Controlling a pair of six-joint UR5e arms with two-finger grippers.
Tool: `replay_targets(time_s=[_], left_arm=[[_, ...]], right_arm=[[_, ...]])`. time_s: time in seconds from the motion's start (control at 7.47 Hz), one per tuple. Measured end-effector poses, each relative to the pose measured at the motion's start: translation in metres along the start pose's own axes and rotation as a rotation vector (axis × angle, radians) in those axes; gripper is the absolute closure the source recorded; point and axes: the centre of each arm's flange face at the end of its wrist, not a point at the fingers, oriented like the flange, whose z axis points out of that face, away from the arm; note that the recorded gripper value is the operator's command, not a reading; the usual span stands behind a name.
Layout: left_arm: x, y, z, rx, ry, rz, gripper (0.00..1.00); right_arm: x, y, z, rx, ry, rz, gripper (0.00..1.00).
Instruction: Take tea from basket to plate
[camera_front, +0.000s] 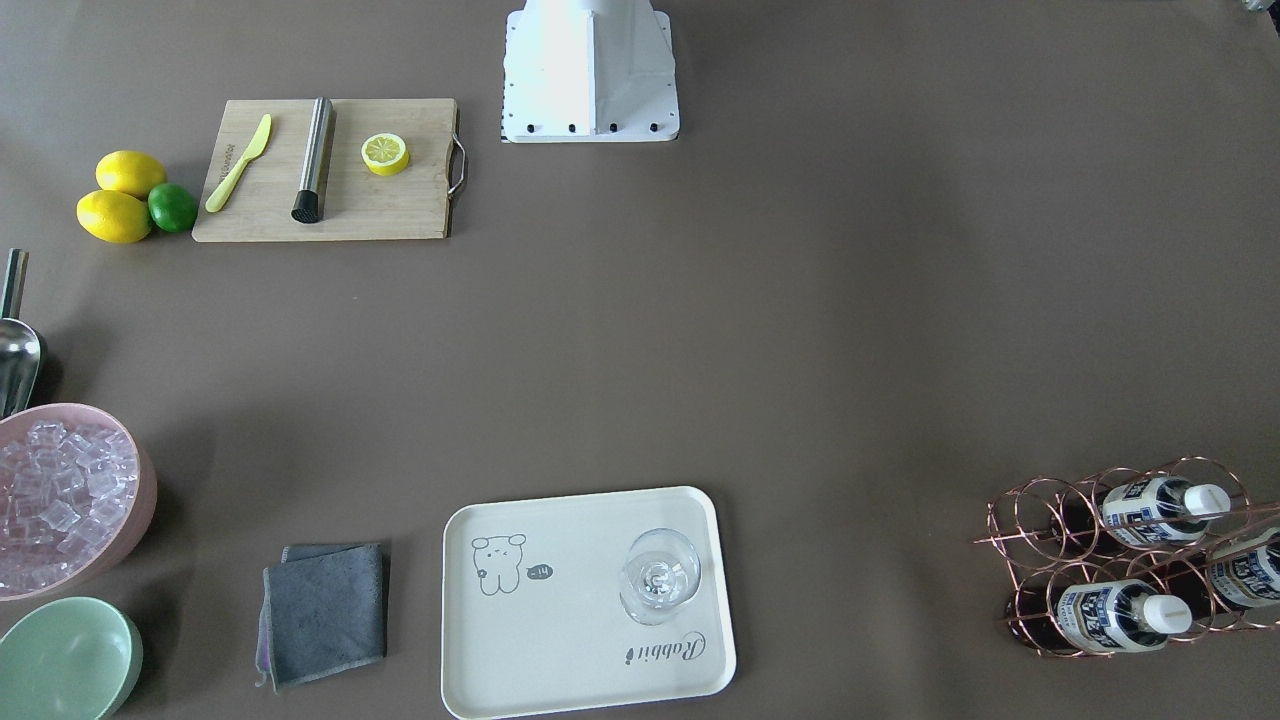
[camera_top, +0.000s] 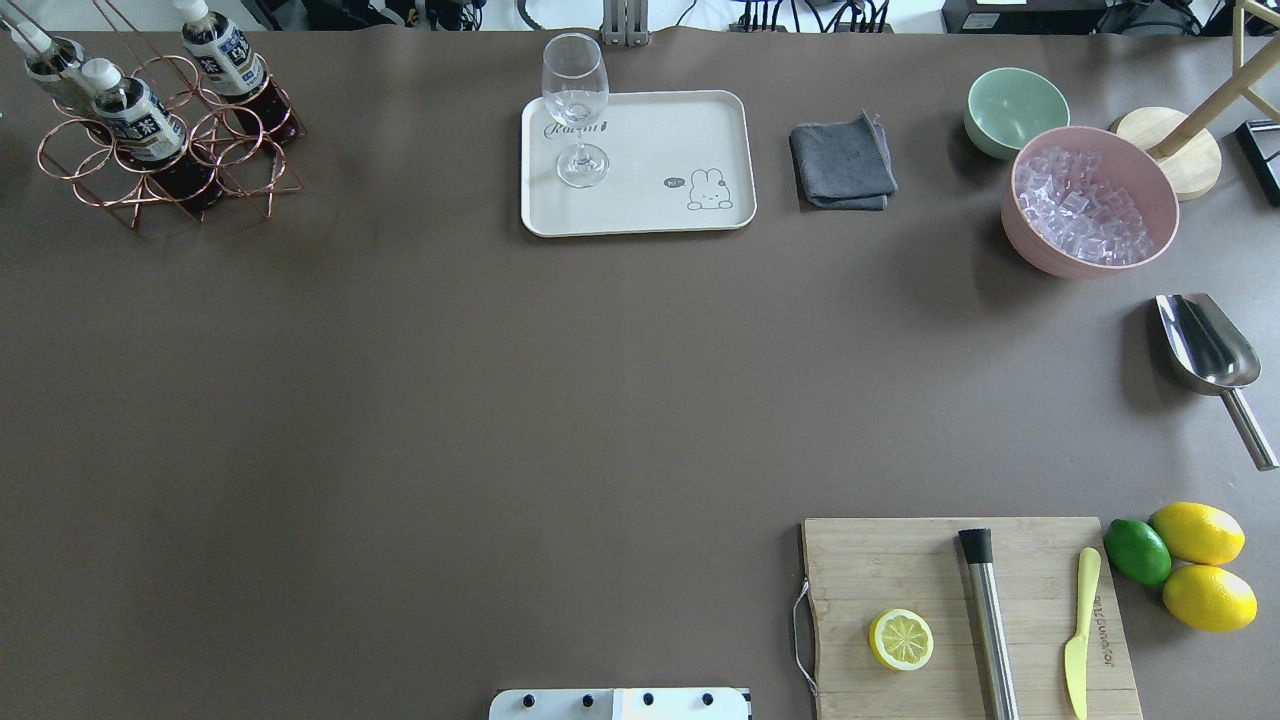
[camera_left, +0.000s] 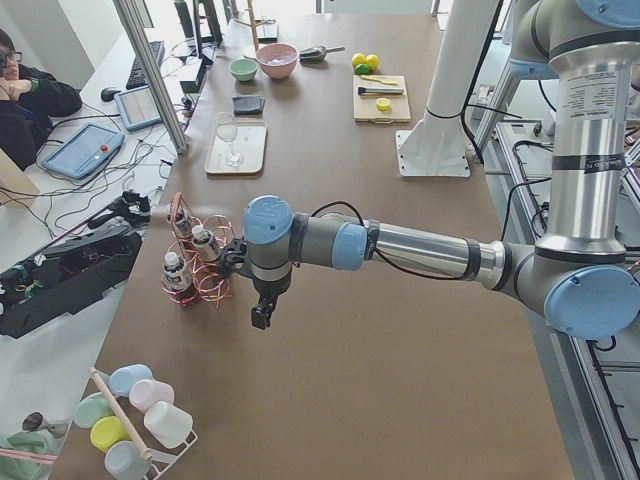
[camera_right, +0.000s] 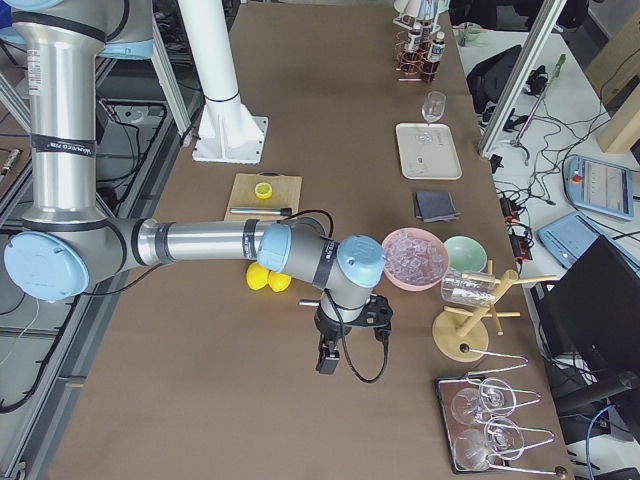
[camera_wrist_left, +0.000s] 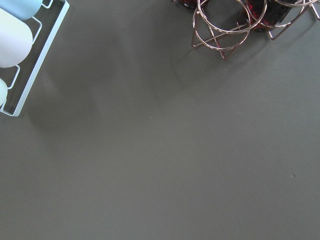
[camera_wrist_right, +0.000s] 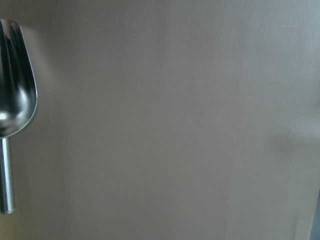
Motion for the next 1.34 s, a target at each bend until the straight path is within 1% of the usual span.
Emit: replay_targets(time_s=[0.4, 0.67, 0.94, 1.21, 1.34], left_arm=[[-0.012, 0.022, 0.008, -0.017, 0.002, -0.034, 0.02], [-0.018, 0.021, 0.012, -0.025, -0.004, -0.049, 0.02], [-0.016, -0.008, -0.003, -0.005, -0.081, -0.019, 0.02], [-0.007, -0.028, -0.014, 0.012, -0.098, -0.005, 0.02], [0.0, -0.04, -0.025, 0.027, -0.103, 0.014, 0.02]], right_arm=[[-0.004, -0.004, 0.0, -0.003, 0.012, -0.012, 0.0], [-0.004, -0.004, 0.001, -0.005, 0.013, -0.013, 0.0], [-0.004, -0.004, 0.001, -0.004, 0.013, -0.019, 0.0], [-0.004, -0.005, 0.002, -0.005, 0.013, -0.023, 0.0], [-0.003, -0.006, 0.004, -0.01, 0.012, -0.023, 0.0]])
